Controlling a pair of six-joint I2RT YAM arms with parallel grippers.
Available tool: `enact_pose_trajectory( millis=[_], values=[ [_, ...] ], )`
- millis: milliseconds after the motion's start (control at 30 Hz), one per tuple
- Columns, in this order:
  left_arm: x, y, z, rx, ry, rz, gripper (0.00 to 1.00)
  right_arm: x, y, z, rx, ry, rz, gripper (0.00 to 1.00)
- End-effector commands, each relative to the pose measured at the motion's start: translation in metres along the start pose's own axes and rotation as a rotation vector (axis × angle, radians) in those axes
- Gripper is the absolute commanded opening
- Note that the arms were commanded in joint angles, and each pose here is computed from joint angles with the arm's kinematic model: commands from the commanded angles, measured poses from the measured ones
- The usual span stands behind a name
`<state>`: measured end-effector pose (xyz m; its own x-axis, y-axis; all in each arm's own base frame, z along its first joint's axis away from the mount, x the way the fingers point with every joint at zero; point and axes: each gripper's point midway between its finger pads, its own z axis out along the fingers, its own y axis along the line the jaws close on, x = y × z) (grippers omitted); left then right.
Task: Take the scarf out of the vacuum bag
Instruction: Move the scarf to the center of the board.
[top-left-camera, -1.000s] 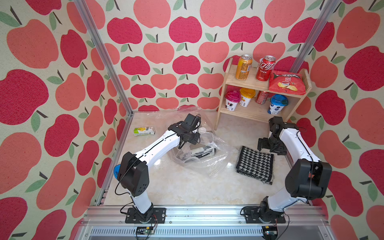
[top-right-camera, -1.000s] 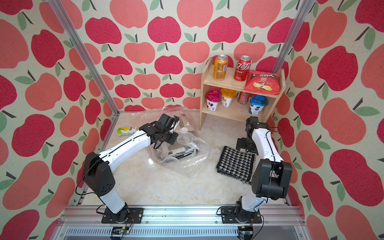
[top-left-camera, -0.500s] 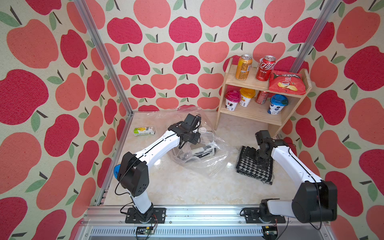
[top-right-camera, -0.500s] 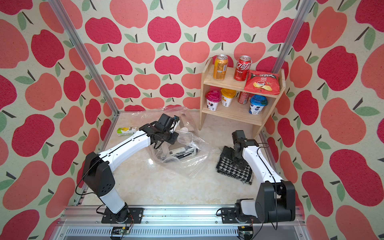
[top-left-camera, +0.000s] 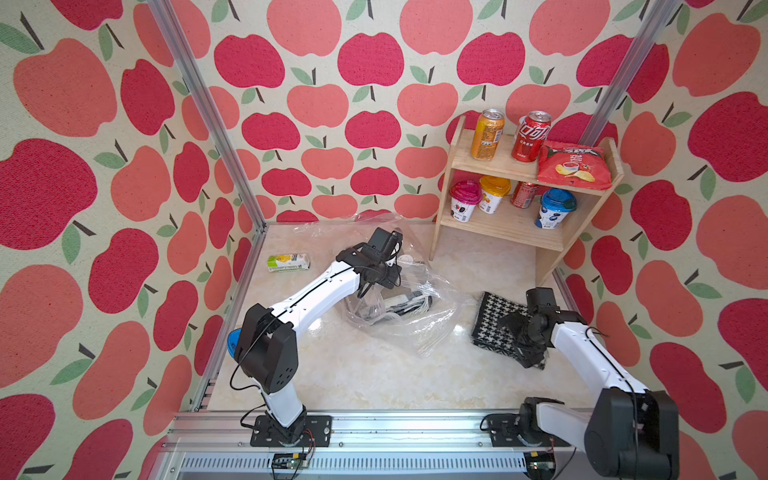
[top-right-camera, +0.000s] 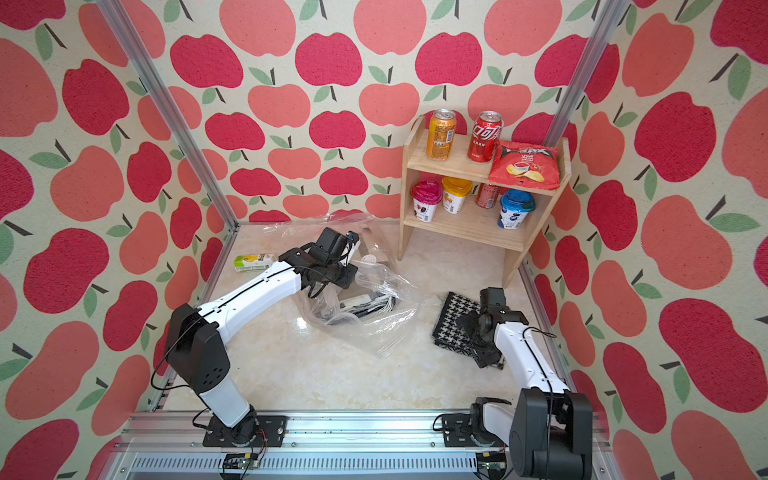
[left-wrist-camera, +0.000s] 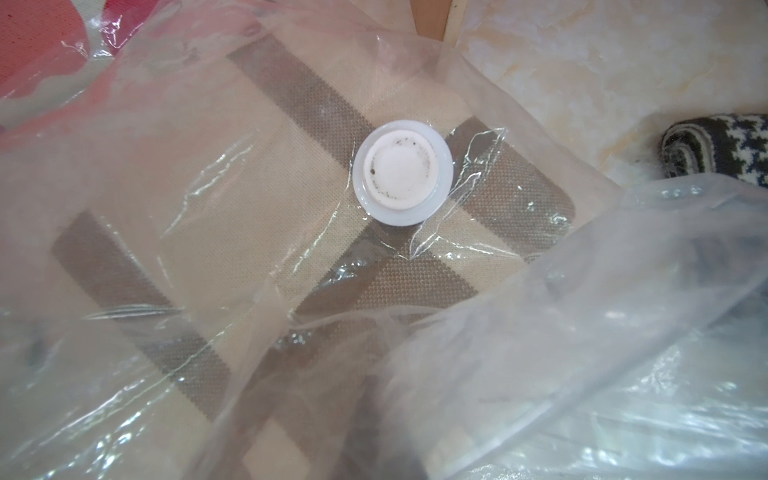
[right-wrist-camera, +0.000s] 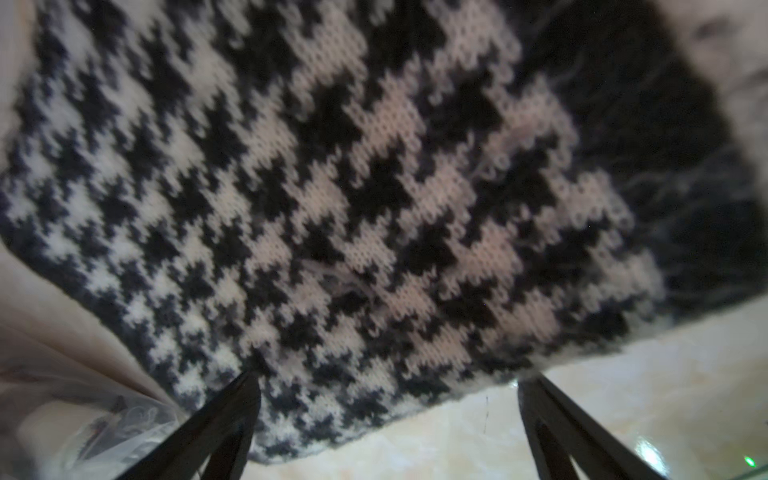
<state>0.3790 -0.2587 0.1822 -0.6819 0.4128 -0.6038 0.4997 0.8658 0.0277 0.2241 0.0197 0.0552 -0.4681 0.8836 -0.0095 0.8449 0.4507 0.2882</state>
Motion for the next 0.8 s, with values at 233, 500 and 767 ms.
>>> enact_pose_trajectory(
  millis=[233, 500, 767],
  values=[
    [-0.003, 0.007, -0.009, -0.020, -0.030, -0.012, 0.00, -0.037, 0.021, 0.021, 0.006, 0.061, -0.097, 0.96],
    [-0.004, 0.007, -0.007, -0.019, -0.031, -0.013, 0.00, -0.055, 0.038, 0.023, -0.002, 0.030, -0.114, 0.97],
    [-0.005, 0.008, -0.011, -0.022, -0.042, -0.014, 0.00, -0.077, 0.072, 0.032, -0.016, 0.041, -0.113, 0.97]
  ],
)
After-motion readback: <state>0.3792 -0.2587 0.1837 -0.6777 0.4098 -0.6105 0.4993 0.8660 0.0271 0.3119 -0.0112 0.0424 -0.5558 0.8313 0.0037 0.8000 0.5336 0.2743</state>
